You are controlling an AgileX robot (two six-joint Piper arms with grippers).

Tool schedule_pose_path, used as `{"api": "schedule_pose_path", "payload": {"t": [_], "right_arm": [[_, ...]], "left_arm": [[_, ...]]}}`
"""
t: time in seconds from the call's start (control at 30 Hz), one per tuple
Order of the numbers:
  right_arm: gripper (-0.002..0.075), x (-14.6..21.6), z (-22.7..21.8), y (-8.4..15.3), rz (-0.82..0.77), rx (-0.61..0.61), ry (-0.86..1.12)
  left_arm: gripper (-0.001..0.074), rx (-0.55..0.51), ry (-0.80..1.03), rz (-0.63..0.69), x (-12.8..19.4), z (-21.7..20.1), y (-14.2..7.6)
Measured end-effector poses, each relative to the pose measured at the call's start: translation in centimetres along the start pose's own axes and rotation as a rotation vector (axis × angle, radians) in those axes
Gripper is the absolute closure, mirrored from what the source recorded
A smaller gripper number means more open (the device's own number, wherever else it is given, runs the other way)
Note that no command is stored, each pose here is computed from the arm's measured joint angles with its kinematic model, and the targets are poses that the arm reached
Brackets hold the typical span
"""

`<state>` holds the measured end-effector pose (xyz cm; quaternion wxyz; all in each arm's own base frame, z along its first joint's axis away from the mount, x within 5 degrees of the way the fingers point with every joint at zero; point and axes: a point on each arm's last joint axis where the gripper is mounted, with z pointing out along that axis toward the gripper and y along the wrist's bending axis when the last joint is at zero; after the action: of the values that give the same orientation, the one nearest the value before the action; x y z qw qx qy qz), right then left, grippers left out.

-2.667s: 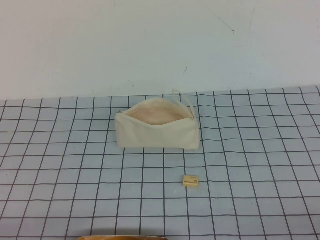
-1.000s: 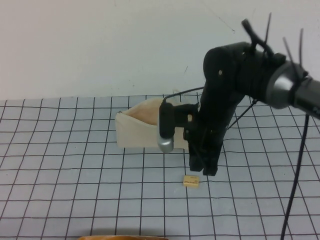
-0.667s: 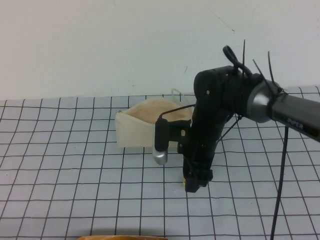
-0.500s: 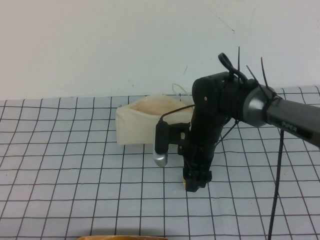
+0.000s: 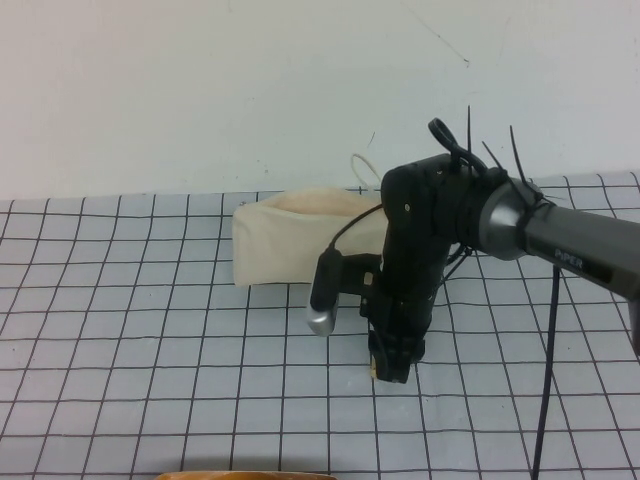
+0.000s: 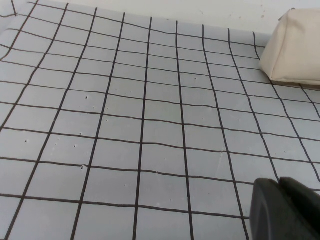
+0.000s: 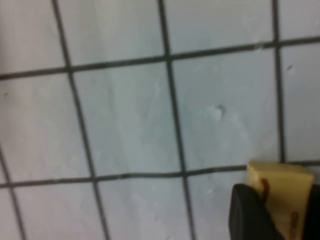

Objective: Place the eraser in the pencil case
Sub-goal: Pick up the eraser from the table, then place the eraser on the pencil case

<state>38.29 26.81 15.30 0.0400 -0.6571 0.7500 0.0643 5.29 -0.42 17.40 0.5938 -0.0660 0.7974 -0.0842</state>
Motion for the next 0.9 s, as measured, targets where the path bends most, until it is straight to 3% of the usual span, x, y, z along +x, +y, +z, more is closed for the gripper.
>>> {"api": "schedule_pose_path", "payload": {"t": [0.17, 0.33, 0.6, 0.9], "right_arm": [[0.0529, -0.1, -1.0, 0.3, 0.062, -0.047, 0.024], [0.0529, -1.6, -4.5, 0.3, 0.108, -0.024, -0.097], [0.0529, -4.0, -13.4, -0.4, 0.077, 0.197, -0.344], [0.0529, -5.6, -12.4, -2.9, 0.094, 0.387, -0.495]], "left_arm": [[0.0737, 0.0, 0.0, 0.0, 0.0, 0.0, 0.0], [0.0737, 0.001, 0.0, -0.002, 0.0, 0.0, 0.0], [0.0737, 0.001, 0.0, -0.002, 0.0, 0.0, 0.0], [0.0737, 0.001, 0.0, -0.002, 0.0, 0.0, 0.0]]}}
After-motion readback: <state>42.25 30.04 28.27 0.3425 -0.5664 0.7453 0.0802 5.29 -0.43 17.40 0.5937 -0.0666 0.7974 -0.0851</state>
